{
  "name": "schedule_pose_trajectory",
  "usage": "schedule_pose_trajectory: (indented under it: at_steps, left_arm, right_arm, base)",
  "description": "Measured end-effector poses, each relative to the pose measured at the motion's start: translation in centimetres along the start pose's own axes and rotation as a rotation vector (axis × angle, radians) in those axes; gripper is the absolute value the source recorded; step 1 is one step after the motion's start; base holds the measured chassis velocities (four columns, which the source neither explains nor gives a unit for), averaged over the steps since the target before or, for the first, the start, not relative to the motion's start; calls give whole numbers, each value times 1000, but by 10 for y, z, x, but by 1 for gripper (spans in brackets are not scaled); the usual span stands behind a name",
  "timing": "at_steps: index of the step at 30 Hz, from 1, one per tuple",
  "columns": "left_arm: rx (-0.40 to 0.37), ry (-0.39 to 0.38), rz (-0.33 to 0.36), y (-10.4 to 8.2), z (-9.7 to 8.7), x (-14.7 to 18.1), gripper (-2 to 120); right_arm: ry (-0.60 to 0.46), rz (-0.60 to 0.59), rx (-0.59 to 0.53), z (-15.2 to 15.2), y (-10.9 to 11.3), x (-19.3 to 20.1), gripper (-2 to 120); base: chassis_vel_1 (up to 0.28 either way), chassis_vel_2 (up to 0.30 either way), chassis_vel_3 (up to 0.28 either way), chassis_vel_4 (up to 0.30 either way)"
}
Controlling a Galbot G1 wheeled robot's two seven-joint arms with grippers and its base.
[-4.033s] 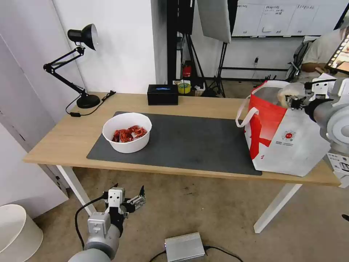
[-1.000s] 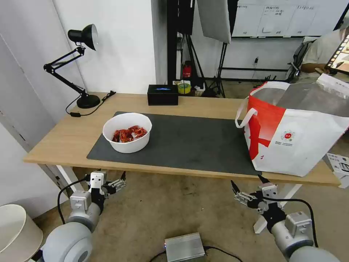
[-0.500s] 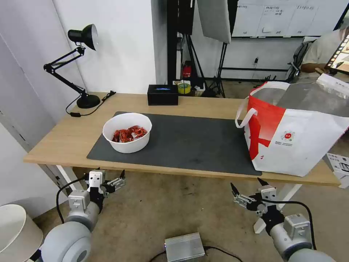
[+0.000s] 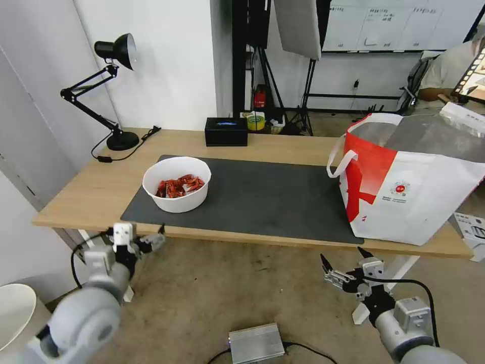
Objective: Pick up the trash from the table and place it into the takeout bag.
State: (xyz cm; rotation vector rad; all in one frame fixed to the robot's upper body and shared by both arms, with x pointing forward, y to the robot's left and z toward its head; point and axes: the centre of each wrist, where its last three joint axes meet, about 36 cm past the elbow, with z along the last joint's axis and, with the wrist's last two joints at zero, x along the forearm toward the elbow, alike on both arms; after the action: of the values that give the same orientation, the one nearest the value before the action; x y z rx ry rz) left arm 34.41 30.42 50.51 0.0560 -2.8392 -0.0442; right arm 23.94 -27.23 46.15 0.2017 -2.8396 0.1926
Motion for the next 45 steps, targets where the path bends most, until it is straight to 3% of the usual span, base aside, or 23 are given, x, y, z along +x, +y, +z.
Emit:
schedule_pose_trajectory:
  at_steps: [9, 13, 15, 17, 19, 24, 32, 38, 45]
  left_arm:
    - [39, 12, -16, 26, -24, -15, 100]
    - [61, 37, -18, 56, -59, -46, 100]
    - [96, 88, -1, 72, -87, -68, 100]
    - [117, 112, 8, 77, -97, -77, 100]
    - [135, 185, 50, 88, -110, -89, 100]
    - [104, 269, 91, 102, -119, -113, 100]
    - [130, 290, 127, 101, -139, -144, 100]
    - [126, 306, 133, 97, -142, -156, 100]
    - [94, 381, 175, 91, -143, -171, 100]
  right_arm:
    - [0, 0, 0, 0, 0, 0, 100]
    - [0, 0, 0, 0, 0, 0, 100]
    - [-1, 0, 0, 0, 0, 0, 100]
    - [-1, 0, 0, 0, 0, 0, 100]
    - [-1, 0, 0, 0, 0, 0, 100]
    - [-1, -1, 0, 0, 0, 0, 100]
    - [-1, -1, 0, 0, 0, 0, 100]
    - [-1, -1, 0, 0, 0, 0, 100]
    - [-1, -1, 0, 0, 0, 0, 100]
  base:
    - [0, 0, 0, 0]
    - [0, 0, 0, 0]
    - [0, 0, 0, 0]
    - [0, 0, 0, 0]
    - [0, 0, 0, 0]
    - [0, 0, 0, 0]
    - [0, 0, 0, 0]
    - [0, 0, 0, 0]
    - [0, 0, 0, 0]
